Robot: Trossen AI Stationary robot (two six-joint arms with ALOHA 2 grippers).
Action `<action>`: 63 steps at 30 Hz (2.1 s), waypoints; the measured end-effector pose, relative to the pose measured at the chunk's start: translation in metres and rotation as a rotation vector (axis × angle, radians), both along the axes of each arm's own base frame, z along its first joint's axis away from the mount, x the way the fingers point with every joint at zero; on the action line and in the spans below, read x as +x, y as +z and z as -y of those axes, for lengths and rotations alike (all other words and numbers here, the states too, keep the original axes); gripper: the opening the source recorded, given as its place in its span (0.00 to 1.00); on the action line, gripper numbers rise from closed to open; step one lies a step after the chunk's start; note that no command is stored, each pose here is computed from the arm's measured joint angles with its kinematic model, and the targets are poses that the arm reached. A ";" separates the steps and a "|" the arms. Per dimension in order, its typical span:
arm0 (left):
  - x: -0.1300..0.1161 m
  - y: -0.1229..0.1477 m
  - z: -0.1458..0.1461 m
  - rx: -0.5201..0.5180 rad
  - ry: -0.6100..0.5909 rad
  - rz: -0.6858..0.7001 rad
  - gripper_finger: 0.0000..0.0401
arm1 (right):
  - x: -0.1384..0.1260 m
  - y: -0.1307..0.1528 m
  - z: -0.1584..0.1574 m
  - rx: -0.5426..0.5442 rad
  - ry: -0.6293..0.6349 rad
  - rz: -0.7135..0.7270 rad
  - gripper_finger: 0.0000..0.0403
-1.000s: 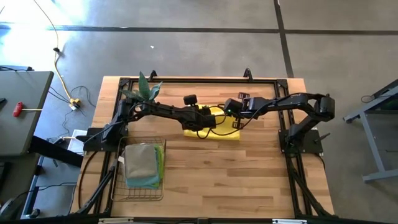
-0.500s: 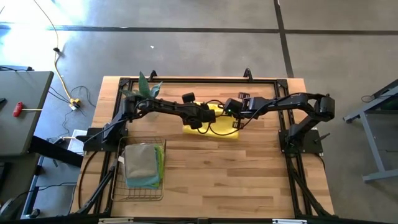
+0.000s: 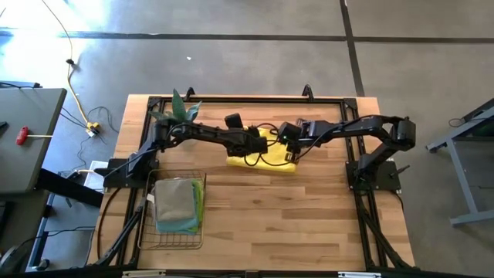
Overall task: Fold microfiber towels
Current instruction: Fold the yellow microfiber towel
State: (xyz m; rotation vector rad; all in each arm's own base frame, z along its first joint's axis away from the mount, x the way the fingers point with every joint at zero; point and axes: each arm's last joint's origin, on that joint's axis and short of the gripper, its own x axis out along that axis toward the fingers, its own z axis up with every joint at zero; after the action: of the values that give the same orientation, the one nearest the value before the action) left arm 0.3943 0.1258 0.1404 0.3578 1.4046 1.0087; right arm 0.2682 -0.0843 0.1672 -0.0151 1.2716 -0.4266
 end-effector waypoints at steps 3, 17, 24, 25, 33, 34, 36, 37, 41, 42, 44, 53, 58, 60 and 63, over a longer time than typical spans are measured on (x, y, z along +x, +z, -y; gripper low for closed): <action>0.003 0.003 0.008 -0.217 -0.081 0.035 0.30 | 0.004 0.000 -0.008 0.113 0.049 0.055 0.35; -0.005 -0.012 0.050 -0.682 -0.240 0.144 0.30 | -0.013 -0.041 -0.054 0.238 0.113 0.083 0.30; 0.010 -0.013 0.089 -0.732 -0.187 0.340 0.30 | -0.026 -0.033 -0.069 0.259 0.142 0.032 0.26; 0.013 -0.012 0.097 -0.737 -0.197 0.369 0.30 | -0.030 -0.030 -0.070 0.259 0.149 0.013 0.25; 0.025 0.001 0.141 -0.732 -0.346 0.417 0.30 | -0.051 0.013 -0.072 0.178 0.102 0.085 0.23; 0.025 0.007 0.144 -0.707 -0.354 0.411 0.30 | -0.053 0.018 -0.072 0.183 0.089 0.119 0.23; 0.026 0.020 0.143 -0.646 -0.367 0.399 0.30 | -0.055 0.022 -0.072 0.198 0.058 0.175 0.26; 0.026 0.024 0.141 -0.612 -0.369 0.391 0.30 | -0.058 0.023 -0.072 0.206 0.041 0.195 0.28; 0.020 0.033 0.132 -0.495 -0.357 0.281 0.30 | -0.067 0.018 -0.073 0.246 -0.068 0.226 0.39; 0.017 0.034 0.130 -0.470 -0.352 0.242 0.30 | -0.069 0.014 -0.073 0.256 -0.098 0.226 0.42; 0.009 0.033 0.124 -0.439 -0.344 0.146 0.30 | -0.074 0.005 -0.073 0.289 -0.162 0.253 0.48; -0.004 -0.002 0.102 -0.533 -0.377 0.124 0.30 | -0.092 -0.036 -0.075 0.409 -0.325 0.380 0.53; -0.006 -0.010 0.098 -0.586 -0.355 0.211 0.30 | -0.096 -0.048 -0.072 0.419 -0.381 0.439 0.52; -0.007 -0.011 0.100 -0.593 -0.324 0.226 0.30 | -0.096 -0.050 -0.072 0.430 -0.395 0.468 0.52; -0.008 -0.013 0.108 -0.621 -0.263 0.267 0.30 | -0.094 -0.050 -0.071 0.439 -0.393 0.514 0.52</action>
State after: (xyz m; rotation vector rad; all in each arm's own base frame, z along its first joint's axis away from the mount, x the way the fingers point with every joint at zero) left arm 0.3865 0.0182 0.1278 -0.0544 1.3098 0.3559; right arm 0.1739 -0.0130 0.1168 0.6845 0.8304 -0.4417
